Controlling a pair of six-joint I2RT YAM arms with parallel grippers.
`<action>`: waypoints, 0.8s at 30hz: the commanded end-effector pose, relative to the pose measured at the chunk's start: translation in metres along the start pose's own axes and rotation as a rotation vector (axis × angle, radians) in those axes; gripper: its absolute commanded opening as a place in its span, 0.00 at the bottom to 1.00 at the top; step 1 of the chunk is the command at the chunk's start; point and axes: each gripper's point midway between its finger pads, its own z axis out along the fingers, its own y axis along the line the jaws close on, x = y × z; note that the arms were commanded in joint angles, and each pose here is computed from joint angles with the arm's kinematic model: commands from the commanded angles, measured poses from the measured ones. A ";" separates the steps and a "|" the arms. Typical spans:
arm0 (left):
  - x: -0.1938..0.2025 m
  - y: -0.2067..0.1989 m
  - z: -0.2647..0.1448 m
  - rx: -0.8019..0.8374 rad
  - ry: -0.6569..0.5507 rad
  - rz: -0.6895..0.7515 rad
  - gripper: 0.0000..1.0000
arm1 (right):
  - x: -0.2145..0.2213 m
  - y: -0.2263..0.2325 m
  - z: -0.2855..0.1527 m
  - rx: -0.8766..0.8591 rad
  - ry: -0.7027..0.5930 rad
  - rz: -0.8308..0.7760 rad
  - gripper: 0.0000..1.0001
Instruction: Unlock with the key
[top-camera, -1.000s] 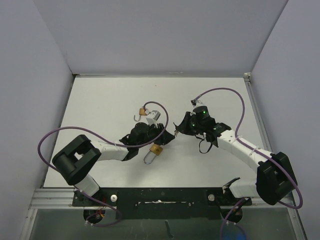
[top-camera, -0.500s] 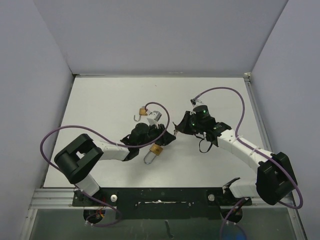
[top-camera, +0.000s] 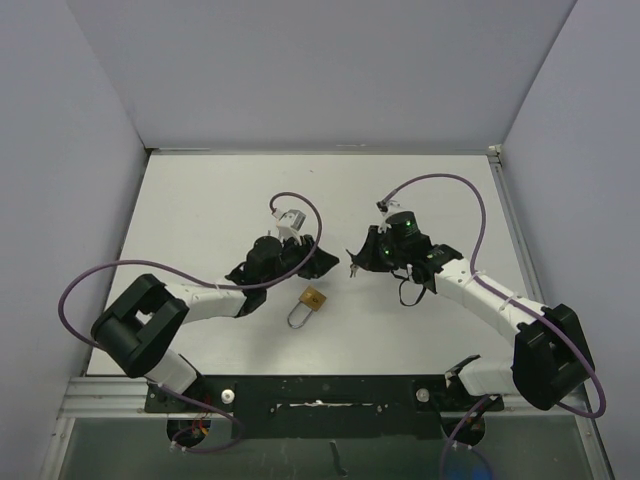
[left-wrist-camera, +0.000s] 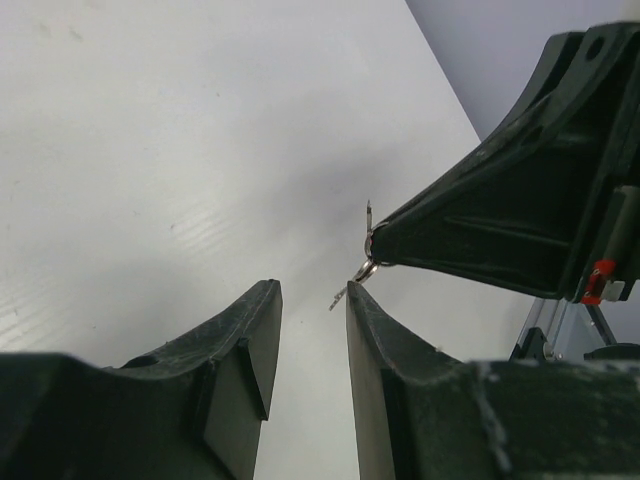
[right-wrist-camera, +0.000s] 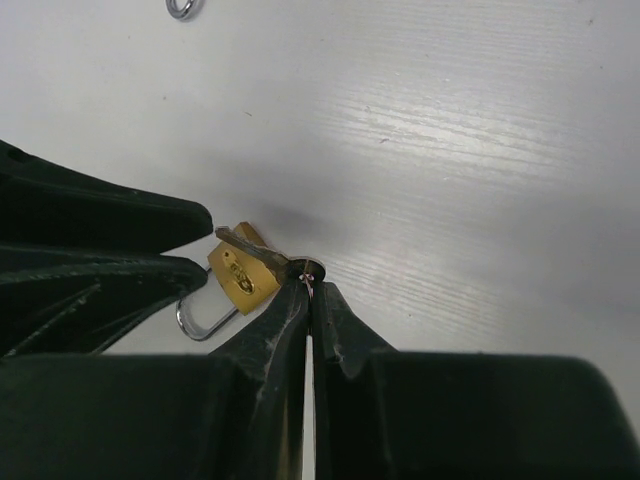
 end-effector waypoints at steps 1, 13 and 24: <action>-0.027 -0.019 -0.006 0.075 -0.051 0.026 0.31 | -0.015 0.009 -0.006 -0.038 -0.013 -0.107 0.00; -0.019 -0.033 0.003 0.163 0.024 0.051 0.31 | -0.003 -0.001 -0.004 -0.009 0.074 -0.220 0.00; -0.012 -0.037 0.012 0.202 0.061 0.054 0.31 | 0.006 0.007 -0.002 -0.043 0.106 -0.273 0.00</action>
